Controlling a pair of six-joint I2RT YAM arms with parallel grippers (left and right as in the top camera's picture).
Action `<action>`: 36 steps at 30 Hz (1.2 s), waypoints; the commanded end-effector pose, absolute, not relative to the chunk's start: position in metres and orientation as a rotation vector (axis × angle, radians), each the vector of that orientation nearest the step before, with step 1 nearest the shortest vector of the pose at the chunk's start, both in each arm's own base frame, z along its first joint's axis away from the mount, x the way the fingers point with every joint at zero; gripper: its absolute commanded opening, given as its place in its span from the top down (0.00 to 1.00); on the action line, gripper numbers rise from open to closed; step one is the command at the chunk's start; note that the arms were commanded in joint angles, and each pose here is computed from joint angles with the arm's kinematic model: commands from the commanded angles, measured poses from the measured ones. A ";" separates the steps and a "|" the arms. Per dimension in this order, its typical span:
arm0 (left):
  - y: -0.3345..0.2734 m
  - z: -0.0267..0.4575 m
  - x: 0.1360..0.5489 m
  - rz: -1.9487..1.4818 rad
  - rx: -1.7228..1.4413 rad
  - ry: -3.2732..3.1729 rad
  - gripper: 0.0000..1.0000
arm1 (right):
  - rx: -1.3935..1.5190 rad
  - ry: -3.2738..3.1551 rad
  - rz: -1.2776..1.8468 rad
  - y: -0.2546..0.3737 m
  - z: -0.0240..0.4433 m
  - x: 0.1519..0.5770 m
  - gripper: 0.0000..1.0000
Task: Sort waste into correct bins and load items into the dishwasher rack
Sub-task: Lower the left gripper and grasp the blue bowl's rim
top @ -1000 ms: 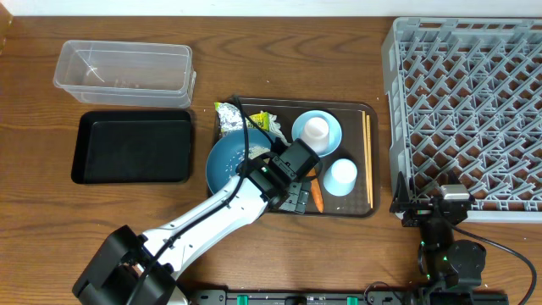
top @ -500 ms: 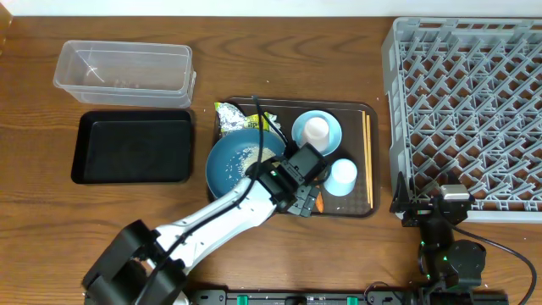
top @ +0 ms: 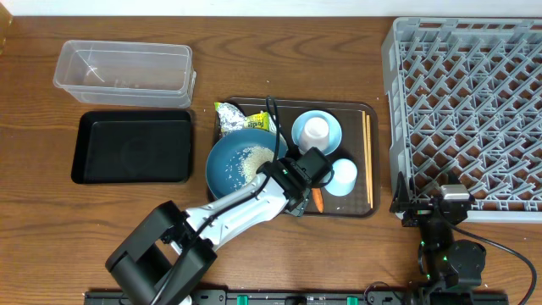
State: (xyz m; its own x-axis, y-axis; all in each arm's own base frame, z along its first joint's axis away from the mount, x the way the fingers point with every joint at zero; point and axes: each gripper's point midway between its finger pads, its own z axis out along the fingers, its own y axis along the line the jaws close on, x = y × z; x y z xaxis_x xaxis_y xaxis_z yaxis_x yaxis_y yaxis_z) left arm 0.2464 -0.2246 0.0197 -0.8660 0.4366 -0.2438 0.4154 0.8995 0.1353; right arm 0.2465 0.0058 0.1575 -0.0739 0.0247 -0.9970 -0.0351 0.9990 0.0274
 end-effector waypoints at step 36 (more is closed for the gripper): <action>-0.223 0.022 0.257 0.170 0.635 2.754 0.80 | -0.034 1.648 0.050 0.011 0.156 0.246 0.01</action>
State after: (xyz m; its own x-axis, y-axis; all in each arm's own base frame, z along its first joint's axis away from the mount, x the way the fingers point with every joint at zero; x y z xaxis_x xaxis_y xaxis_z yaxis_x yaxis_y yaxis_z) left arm 0.2518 -0.2201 0.0128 -0.8618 0.4449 -0.2438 0.4103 0.8938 0.1809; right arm 0.2465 0.0058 0.1575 -0.0739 0.0247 -0.9970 -0.0351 0.9990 0.0274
